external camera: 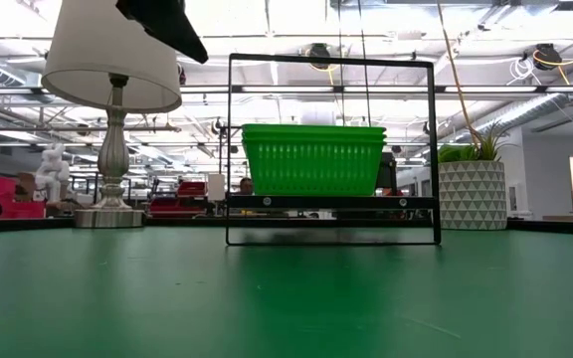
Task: Stack baskets on shelf by color
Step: Stack the black bin on the black bin on the shelf
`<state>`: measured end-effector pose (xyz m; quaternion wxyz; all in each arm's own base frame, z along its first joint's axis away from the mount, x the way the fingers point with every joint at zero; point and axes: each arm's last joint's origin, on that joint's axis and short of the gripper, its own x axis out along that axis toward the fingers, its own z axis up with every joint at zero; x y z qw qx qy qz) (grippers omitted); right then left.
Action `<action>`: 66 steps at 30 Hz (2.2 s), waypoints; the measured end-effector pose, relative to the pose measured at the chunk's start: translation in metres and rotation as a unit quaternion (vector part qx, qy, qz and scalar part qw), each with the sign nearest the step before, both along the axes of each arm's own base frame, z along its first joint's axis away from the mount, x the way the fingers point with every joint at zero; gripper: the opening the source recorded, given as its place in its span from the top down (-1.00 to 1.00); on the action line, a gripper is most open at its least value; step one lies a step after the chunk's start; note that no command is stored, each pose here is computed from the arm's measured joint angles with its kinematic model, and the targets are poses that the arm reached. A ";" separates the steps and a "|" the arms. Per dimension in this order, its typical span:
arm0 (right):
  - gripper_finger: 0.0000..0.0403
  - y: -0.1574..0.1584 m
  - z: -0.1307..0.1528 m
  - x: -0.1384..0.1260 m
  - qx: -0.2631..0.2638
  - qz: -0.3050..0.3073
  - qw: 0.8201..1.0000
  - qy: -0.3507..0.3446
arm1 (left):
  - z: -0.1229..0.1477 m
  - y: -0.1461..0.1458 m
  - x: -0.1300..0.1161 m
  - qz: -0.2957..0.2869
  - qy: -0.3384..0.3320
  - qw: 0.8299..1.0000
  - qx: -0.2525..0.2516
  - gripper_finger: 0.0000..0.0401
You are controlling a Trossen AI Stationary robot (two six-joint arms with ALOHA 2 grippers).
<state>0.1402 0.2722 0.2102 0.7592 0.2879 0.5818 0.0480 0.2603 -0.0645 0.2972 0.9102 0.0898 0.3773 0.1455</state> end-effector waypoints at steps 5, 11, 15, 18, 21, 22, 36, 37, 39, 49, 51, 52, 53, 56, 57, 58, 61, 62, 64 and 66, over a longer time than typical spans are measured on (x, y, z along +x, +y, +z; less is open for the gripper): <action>0.28 0.001 -0.007 0.000 -0.031 0.037 0.999 -0.009 | 0.000 0.002 0.001 0.004 0.000 1.000 -0.001 0.22; 0.40 0.001 -0.016 0.003 -0.067 0.079 0.994 -0.017 | 0.000 0.002 0.000 0.003 0.001 1.000 0.000 0.22; 0.55 -0.003 -0.017 0.006 -0.080 0.087 0.993 -0.016 | 0.000 0.002 0.000 0.001 0.002 1.000 0.002 0.22; 0.75 -0.004 -0.018 0.005 -0.093 0.105 0.990 -0.017 | 0.000 0.002 0.000 -0.002 0.003 1.000 0.005 0.22; 0.94 -0.007 -0.019 0.004 -0.110 0.114 0.987 -0.011 | 0.000 0.002 0.000 -0.004 0.005 1.000 0.007 0.22; 0.95 -0.008 -0.019 0.004 -0.113 0.116 0.987 -0.012 | 0.000 0.002 0.000 -0.005 0.005 1.000 0.008 0.22; 0.98 -0.055 0.019 0.008 -0.220 0.123 0.967 0.043 | -0.003 0.003 -0.002 -0.022 0.034 0.999 0.031 0.22; 0.98 -0.060 0.025 0.008 -0.236 0.124 0.963 0.044 | -0.003 0.004 -0.003 -0.022 0.039 0.998 0.032 0.22; 0.99 -0.069 0.039 0.010 -0.271 0.134 0.953 0.038 | -0.004 0.004 -0.005 -0.021 0.049 0.998 0.035 0.22; 1.00 -0.118 0.092 0.013 -0.439 0.280 0.853 -0.037 | -0.007 0.006 -0.009 -0.018 0.079 0.996 0.045 0.22; 1.00 -0.130 0.100 0.012 -0.464 0.310 0.828 -0.050 | -0.007 0.006 -0.009 -0.018 0.078 0.996 0.046 0.22; 1.00 -0.135 0.103 0.012 -0.478 0.320 0.816 -0.056 | -0.007 0.006 -0.009 -0.018 0.078 0.996 0.046 0.22; 1.00 -0.141 0.107 0.012 -0.491 0.328 0.804 -0.064 | -0.007 0.006 -0.009 -0.017 0.078 0.996 0.046 0.22; 1.00 -0.157 0.116 0.012 -0.527 0.358 0.767 -0.079 | -0.007 0.006 -0.009 -0.017 0.078 0.996 0.046 0.22; 1.00 -0.162 0.119 0.013 -0.539 0.367 0.754 -0.082 | -0.007 0.006 -0.009 -0.017 0.078 0.996 0.046 0.22; 1.00 -0.167 0.121 0.014 -0.550 0.378 0.740 -0.085 | -0.007 0.006 -0.009 -0.017 0.078 0.996 0.046 0.22; 1.00 -0.179 0.128 0.018 -0.580 0.412 0.696 -0.094 | -0.007 0.006 -0.009 -0.015 0.077 0.996 0.044 0.22; 1.00 -0.183 0.130 0.020 -0.587 0.429 0.679 -0.097 | -0.007 0.006 -0.009 -0.013 0.076 0.996 0.042 0.22; 1.00 -0.190 0.134 0.026 -0.600 0.465 0.643 -0.102 | -0.007 0.006 -0.009 -0.010 0.074 0.996 0.039 0.22; 1.00 -0.197 0.137 0.033 -0.613 0.491 0.610 -0.104 | -0.007 0.005 -0.009 -0.007 0.072 0.997 0.036 0.22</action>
